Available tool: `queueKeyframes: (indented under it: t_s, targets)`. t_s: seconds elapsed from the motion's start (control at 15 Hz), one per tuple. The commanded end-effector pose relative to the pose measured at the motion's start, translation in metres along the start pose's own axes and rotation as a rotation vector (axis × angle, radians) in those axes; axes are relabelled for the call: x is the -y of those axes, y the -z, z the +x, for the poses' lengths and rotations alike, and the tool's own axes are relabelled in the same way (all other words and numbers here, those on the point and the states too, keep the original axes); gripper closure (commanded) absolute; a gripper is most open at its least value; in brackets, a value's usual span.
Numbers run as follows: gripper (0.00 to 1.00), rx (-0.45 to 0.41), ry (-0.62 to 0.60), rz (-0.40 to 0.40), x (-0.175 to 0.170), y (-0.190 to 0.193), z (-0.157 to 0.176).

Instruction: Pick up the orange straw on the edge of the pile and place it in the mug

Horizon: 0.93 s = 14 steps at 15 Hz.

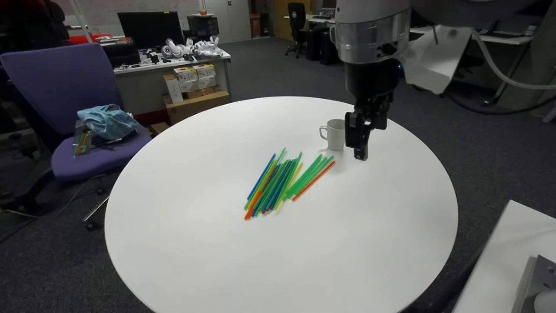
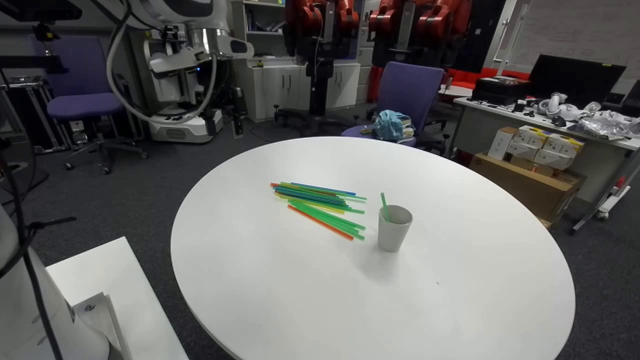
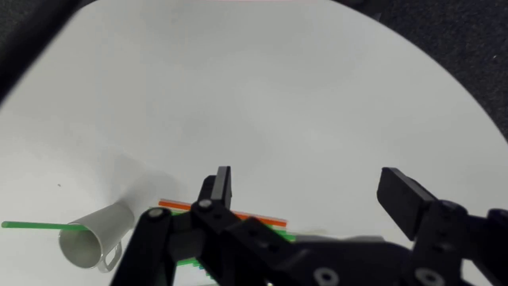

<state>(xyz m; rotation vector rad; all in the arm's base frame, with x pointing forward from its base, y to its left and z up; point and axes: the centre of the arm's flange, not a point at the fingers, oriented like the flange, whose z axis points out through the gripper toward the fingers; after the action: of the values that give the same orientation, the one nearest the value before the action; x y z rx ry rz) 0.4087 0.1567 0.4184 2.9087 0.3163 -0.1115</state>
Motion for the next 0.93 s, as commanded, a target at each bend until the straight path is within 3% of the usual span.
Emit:
queueKeyframes:
  t_s: [0.0, 0.33, 0.87]
  targets:
    - [0.0, -0.014, -0.076, 0.011, -0.041, -0.012, 0.049]
    - [0.0, -0.027, -0.4, 0.077, -0.076, -0.039, 0.096]
    - [0.0, -0.055, -0.851, 0.109, -0.074, -0.067, 0.119]
